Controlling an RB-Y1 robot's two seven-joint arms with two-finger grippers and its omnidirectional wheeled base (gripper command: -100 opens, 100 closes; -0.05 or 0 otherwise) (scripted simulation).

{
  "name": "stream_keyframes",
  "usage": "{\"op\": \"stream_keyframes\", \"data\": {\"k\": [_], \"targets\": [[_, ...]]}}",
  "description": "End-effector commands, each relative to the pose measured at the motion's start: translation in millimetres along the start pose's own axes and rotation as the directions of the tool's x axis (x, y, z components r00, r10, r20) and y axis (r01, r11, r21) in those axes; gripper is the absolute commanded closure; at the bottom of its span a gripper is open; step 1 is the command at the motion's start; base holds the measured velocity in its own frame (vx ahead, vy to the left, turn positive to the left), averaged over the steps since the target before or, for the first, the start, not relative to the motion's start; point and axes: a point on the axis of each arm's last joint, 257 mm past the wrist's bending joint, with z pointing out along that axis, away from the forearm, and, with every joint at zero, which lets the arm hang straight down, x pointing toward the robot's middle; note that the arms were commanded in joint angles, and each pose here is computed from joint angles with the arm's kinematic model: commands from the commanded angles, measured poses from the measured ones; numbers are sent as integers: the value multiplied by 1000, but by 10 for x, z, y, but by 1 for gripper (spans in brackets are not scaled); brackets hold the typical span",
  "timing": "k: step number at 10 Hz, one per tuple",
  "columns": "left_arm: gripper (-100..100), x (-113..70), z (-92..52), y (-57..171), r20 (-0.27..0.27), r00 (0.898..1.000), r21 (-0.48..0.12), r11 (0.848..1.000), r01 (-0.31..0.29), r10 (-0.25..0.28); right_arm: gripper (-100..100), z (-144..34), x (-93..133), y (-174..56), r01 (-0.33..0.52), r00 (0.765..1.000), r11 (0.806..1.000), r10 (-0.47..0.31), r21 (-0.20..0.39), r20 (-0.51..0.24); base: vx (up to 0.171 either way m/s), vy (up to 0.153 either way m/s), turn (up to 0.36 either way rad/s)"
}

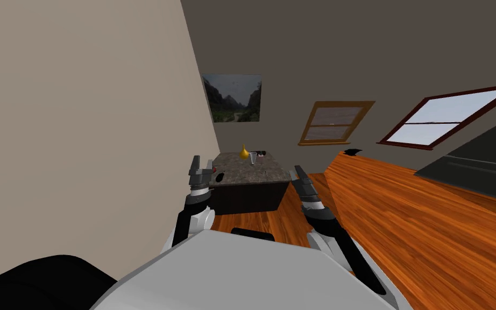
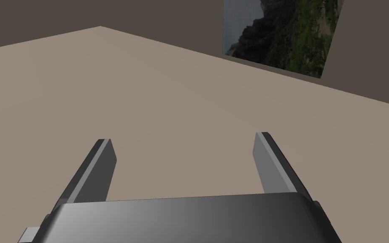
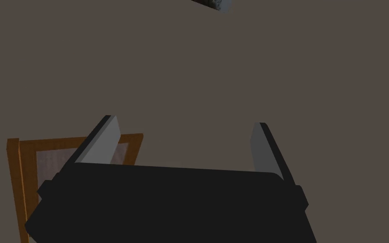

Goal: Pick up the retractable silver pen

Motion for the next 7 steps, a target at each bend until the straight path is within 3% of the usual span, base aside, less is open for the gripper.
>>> {"op": "stream_keyframes", "data": {"k": [1,7], "targets": [[0,0,0,0,0,1000,0,1000,0,0,-100,-27,114,-95,12,999,1000,-10,25,-53,-95,-2,149],[0,0,0,0,0,1000,0,1000,0,0,-100,-150,421,-392,67,975,993,-45,96,-217,-83,3,100]]}}
